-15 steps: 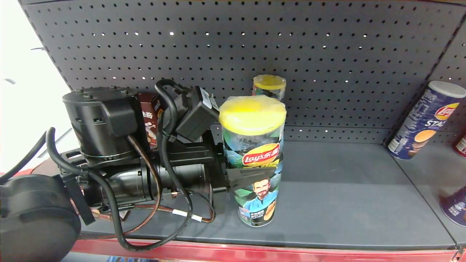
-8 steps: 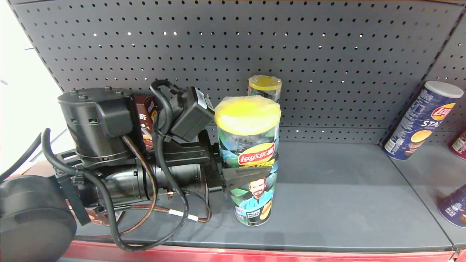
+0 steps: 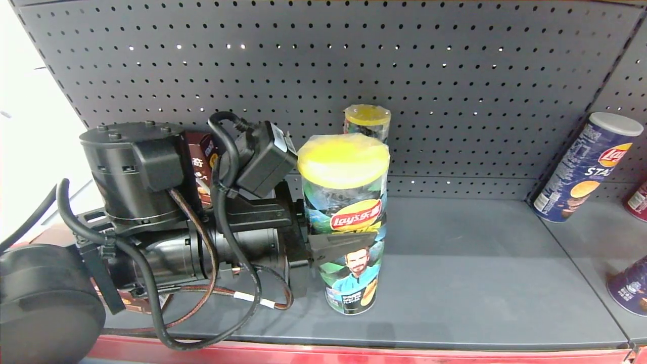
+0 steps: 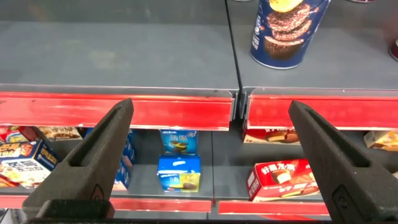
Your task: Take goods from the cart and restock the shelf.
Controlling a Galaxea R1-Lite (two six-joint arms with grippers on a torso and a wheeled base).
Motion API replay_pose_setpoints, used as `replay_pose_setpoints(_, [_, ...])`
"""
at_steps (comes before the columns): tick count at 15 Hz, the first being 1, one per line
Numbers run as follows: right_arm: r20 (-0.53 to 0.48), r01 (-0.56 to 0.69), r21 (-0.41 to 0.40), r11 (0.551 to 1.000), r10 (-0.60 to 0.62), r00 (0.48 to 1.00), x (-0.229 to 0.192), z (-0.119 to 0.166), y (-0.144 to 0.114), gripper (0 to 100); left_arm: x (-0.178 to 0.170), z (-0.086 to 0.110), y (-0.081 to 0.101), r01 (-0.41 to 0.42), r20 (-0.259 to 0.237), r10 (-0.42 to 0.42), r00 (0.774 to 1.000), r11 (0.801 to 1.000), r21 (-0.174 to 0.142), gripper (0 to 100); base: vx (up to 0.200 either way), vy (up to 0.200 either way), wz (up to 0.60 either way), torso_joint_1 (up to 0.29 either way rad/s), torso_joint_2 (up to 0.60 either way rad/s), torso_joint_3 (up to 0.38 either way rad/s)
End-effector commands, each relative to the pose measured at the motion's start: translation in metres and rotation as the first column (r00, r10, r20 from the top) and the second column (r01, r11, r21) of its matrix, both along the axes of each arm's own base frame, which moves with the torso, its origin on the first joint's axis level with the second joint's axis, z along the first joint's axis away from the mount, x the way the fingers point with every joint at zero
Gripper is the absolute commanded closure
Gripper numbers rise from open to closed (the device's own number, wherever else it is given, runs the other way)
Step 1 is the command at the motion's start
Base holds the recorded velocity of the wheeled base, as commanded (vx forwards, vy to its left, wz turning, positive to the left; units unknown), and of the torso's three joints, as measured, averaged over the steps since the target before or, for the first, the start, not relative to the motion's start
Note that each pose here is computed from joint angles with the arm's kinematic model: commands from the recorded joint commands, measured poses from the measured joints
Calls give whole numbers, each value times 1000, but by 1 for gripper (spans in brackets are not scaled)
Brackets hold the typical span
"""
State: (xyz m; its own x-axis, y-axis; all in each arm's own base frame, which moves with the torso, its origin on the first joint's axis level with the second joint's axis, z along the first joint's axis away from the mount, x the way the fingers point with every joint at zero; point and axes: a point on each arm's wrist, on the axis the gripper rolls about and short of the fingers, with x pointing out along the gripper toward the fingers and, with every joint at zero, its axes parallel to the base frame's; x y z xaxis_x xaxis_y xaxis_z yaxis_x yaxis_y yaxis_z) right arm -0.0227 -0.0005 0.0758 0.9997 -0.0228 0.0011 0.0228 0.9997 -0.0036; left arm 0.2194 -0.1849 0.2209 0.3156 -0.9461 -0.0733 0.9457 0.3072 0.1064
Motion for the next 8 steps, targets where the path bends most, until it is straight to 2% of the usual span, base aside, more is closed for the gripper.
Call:
replay_pose_setpoints(1, [0, -1, 1, 1000, 1, 1000, 0, 0, 0, 0, 0, 0, 0, 0, 1, 0, 1000, 1000, 0, 100, 0, 0, 0, 0, 0, 0])
replay_pose_setpoints(5, [0, -1, 1, 1000, 1, 1000, 0, 0, 0, 0, -3, 3, 5, -9, 10, 9, 1000, 1000, -7, 100, 0, 0, 0, 0, 0, 0])
replay_pose_setpoints(7, [-1, -3, -1, 1000, 3, 1000, 0, 0, 0, 0, -15, 10, 24, -39, 29, 40, 999, 999, -23, 100, 0, 0, 0, 0, 0, 0])
replay_pose_setpoints(8, [-1, -3, -1, 1000, 3, 1000, 0, 0, 0, 0, -25, 12, 42, -76, 41, 77, 996, 997, -33, 100, 0, 0, 0, 0, 0, 0])
